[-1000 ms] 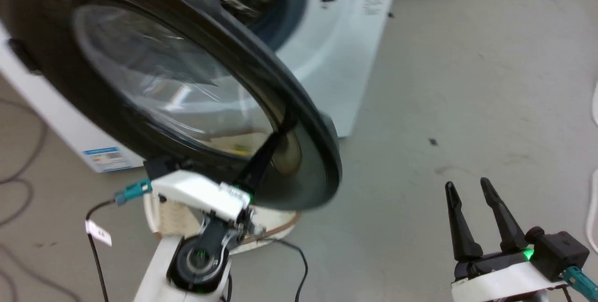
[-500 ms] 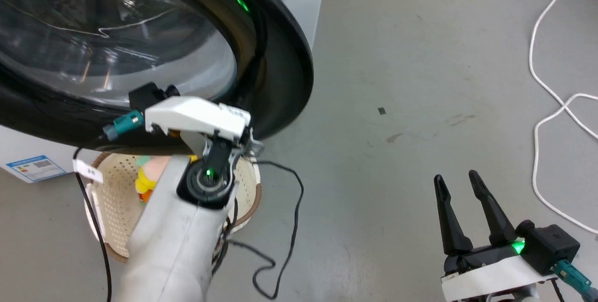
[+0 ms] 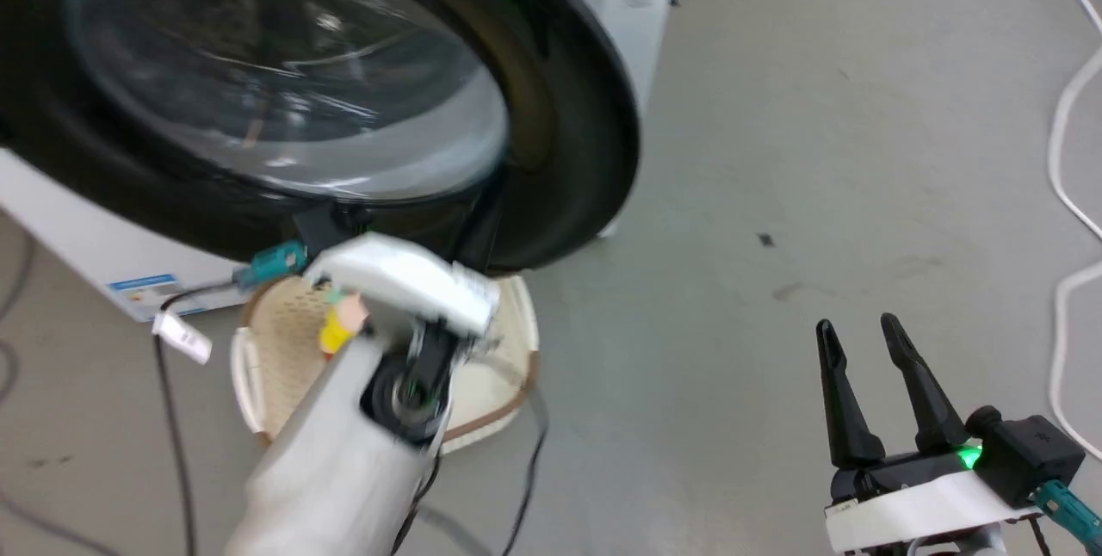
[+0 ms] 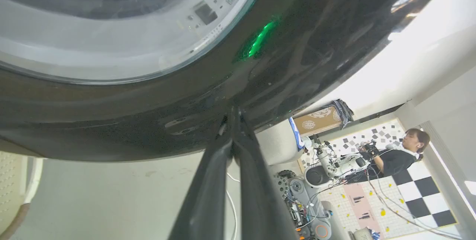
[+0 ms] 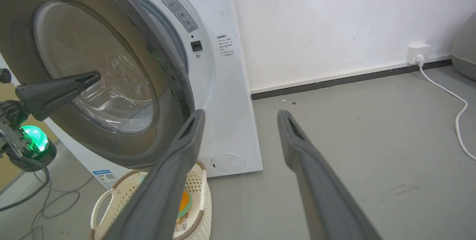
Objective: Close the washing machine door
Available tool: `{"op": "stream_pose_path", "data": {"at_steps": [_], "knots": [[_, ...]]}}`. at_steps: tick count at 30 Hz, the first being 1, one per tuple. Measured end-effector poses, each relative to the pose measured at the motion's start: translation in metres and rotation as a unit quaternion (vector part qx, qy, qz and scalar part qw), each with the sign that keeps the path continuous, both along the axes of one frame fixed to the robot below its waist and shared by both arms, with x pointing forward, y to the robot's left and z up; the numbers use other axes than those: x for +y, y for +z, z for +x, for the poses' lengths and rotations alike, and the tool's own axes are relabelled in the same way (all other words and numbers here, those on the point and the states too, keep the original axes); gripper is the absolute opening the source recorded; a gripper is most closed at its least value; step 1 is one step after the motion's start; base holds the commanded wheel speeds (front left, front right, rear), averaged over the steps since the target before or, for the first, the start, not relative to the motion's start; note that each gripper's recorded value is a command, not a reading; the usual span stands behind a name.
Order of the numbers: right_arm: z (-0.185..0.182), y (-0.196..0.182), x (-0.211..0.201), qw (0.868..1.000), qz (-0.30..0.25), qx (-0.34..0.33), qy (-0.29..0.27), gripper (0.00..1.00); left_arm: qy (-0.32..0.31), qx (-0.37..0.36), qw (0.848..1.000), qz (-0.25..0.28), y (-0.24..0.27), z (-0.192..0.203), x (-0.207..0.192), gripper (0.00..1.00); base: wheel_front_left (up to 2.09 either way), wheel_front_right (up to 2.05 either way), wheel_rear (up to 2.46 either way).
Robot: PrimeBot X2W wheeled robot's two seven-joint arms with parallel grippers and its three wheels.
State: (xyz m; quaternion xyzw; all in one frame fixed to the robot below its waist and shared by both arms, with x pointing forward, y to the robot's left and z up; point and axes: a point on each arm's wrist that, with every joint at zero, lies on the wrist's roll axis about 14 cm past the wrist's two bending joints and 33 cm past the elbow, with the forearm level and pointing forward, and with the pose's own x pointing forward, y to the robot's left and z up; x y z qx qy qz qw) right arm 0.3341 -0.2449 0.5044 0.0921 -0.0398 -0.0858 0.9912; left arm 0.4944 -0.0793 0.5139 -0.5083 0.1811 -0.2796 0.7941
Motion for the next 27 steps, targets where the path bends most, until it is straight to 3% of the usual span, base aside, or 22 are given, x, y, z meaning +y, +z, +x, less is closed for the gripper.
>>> {"op": "stream_pose_path", "data": {"at_steps": [4, 10, 15, 21, 25, 27], "knots": [[0.007, 0.005, 0.011, 1.000, 0.000, -0.012, 0.022, 1.00, 0.019, -0.076, 0.993, 0.088, -0.006, -0.017, 0.035, 0.00, 0.00, 0.00, 0.00], [0.016, 0.011, 0.034, 0.998, 0.003, -0.024, 0.064, 1.00, 0.074, -0.172, 0.965, 0.182, 0.009, -0.034, 0.095, 0.00, 0.00, 0.00, 0.00], [0.024, 0.016, 0.055, 0.994, 0.005, -0.034, 0.099, 1.00, 0.135, -0.238, 0.923, 0.271, 0.029, -0.047, 0.149, 0.00, 0.00, 0.00, 0.00], [0.029, 0.023, 0.073, 0.991, 0.004, -0.046, 0.128, 1.00, 0.230, -0.282, 0.866, 0.342, 0.058, -0.069, 0.203, 0.00, 0.00, 0.00, 0.00], [0.031, 0.028, 0.082, 0.988, 0.003, -0.054, 0.142, 1.00, 0.270, -0.274, 0.842, 0.378, 0.054, -0.089, 0.227, 0.00, 0.00, 0.00, 0.00], [0.031, 0.029, 0.085, 0.987, 0.003, -0.056, 0.147, 1.00, 0.285, -0.263, 0.839, 0.382, 0.051, -0.098, 0.234, 0.00, 0.00, 0.00, 0.00]]}}
